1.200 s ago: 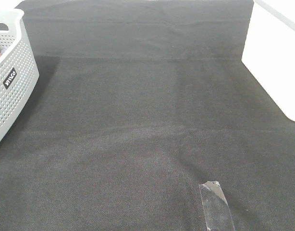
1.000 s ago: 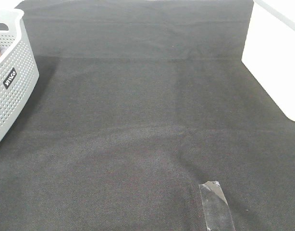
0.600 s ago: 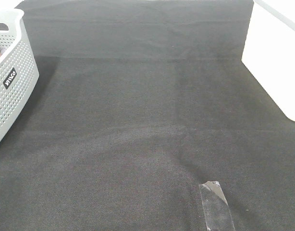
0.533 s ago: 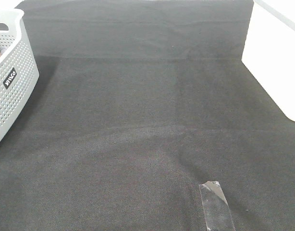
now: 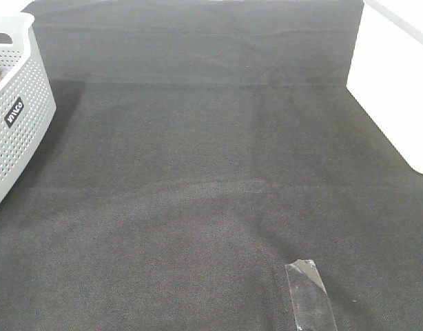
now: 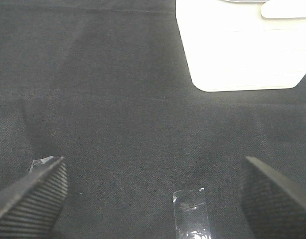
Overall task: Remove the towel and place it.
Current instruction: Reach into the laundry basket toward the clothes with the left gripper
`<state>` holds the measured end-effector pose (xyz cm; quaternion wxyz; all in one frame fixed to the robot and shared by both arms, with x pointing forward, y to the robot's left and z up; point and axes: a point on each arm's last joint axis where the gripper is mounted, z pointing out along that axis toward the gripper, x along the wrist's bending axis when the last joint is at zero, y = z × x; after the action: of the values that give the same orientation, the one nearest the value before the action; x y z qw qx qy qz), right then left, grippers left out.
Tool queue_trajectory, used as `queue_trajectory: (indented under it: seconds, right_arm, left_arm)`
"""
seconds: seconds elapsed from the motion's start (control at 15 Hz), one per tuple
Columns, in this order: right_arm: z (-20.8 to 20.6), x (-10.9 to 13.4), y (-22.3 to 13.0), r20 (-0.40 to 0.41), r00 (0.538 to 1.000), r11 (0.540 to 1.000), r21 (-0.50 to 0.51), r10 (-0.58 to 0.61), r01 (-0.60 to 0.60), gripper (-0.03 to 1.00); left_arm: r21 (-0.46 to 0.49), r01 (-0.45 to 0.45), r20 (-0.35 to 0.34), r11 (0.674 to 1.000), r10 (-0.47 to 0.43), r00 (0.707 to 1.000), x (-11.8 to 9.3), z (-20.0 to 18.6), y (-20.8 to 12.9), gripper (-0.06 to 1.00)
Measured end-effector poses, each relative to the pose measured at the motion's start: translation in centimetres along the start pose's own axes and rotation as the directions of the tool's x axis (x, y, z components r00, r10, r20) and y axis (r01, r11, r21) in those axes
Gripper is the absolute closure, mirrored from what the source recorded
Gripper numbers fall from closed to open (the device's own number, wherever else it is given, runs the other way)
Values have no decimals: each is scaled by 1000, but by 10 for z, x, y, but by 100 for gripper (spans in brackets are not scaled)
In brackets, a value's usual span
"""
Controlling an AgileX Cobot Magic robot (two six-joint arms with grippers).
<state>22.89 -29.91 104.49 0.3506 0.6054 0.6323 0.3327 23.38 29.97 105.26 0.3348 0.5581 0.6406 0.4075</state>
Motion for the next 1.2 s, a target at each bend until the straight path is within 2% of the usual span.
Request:
queue_trajectory:
  seconds: [1.2]
  right_arm:
    - [0,0,0,0,1000,1000,0,0,0,12]
  left_arm:
    - [10,-3,-3,1000,3,1000,0,1,1,-3]
